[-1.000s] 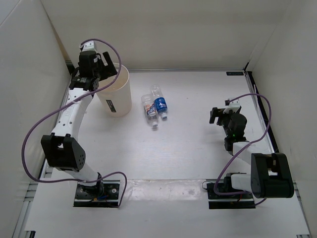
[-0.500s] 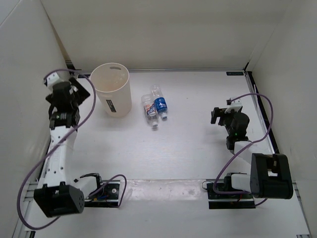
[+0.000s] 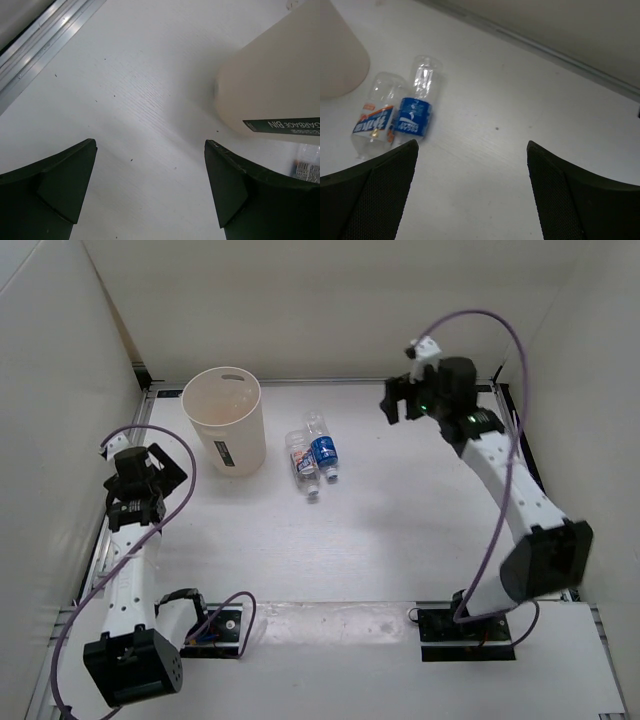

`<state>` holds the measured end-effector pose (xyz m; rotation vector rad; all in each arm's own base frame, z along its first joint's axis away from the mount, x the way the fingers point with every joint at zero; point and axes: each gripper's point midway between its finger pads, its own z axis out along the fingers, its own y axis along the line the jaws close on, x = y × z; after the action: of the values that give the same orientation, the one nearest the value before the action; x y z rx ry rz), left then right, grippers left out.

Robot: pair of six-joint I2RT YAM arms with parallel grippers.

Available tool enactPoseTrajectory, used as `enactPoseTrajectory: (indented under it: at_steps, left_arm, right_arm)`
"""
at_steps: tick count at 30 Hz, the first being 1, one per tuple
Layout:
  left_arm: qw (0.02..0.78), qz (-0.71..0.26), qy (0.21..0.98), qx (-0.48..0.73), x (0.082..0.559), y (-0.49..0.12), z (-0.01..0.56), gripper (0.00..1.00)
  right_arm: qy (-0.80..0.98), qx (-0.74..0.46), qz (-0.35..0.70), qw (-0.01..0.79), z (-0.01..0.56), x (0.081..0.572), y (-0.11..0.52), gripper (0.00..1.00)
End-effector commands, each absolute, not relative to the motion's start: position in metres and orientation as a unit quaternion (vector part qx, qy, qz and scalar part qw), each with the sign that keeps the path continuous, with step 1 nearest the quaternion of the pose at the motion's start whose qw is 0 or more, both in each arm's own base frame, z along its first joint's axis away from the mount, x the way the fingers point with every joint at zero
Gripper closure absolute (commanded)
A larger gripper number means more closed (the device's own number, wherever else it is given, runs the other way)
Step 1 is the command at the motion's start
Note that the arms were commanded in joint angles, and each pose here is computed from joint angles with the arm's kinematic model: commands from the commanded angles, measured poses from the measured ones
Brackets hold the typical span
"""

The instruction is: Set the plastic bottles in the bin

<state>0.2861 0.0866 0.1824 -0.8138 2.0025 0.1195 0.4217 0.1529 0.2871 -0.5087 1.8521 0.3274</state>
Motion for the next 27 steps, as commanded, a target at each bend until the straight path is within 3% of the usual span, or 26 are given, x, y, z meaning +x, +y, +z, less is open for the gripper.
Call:
enactPoseTrajectory:
  at_steps: [1, 2, 6, 11, 27]
  left_arm:
    - [0.459, 0.034, 0.83, -0.317, 0.285, 0.081, 0.175, 0.0]
    - [0.455, 0.033, 0.83, -0.32, 0.284, 0.081, 0.174, 0.0]
    - [0.441, 0.003, 0.838, -0.321, 0.286, 0.071, 0.17, 0.0]
    - [0.436, -0.027, 0.839, -0.325, 0.295, 0.062, 0.169, 0.0]
    - [0.39, -0.04, 0.877, -0.28, 0.335, 0.062, 0.165, 0.0]
  right_arm:
    - [0.894, -0.272, 0.11, 0.34, 0.203, 0.381, 0.173, 0.1]
    - [0.896, -0.281, 0.117, 0.324, 0.197, 0.397, 0.187, 0.1]
    - [0.865, -0.353, 0.177, 0.312, 0.195, 0.386, 0.227, 0.1]
    - [0.843, -0.408, 0.164, 0.309, 0.182, 0.39, 0.263, 0.1]
    - [0.814, -0.377, 0.345, 0.276, 0.186, 0.409, 0.312, 0.1]
